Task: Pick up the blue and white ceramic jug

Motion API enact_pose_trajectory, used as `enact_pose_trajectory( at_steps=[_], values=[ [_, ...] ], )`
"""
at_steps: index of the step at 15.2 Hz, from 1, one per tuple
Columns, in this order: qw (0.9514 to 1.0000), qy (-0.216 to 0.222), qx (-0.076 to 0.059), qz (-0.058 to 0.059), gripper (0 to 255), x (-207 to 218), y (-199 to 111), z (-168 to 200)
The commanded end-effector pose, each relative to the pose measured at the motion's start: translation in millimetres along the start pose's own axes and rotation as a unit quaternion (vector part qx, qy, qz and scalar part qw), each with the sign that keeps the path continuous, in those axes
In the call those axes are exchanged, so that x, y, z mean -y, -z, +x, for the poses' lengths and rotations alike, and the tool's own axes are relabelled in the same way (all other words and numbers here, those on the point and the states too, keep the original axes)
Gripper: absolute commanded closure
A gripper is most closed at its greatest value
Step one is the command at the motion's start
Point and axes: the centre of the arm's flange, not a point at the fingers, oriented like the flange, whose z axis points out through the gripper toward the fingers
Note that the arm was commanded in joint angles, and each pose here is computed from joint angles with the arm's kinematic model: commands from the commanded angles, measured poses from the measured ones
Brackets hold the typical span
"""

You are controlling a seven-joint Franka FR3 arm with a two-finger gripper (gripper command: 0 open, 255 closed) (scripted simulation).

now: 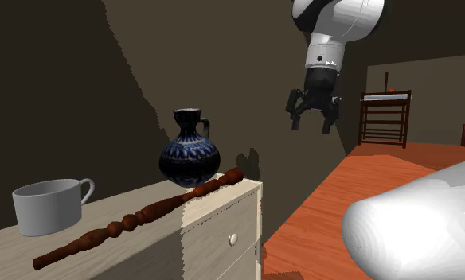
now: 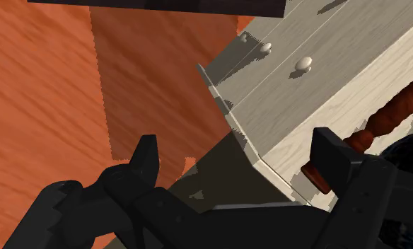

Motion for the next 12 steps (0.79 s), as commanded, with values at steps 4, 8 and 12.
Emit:
enact_pose_trajectory(
  at_steps=[4, 8, 12],
  values=[
    [0.9996, -0.028, 0.008, -0.003, 0, 35.7, 2.6, 21.2],
    [0.9976, -0.066, 0.019, -0.007, 0, 81.2, 5.1, 52.7],
    [0.9941, -0.104, 0.03, -0.011, 0, 124.3, 6.6, 87.6]
  ],
)
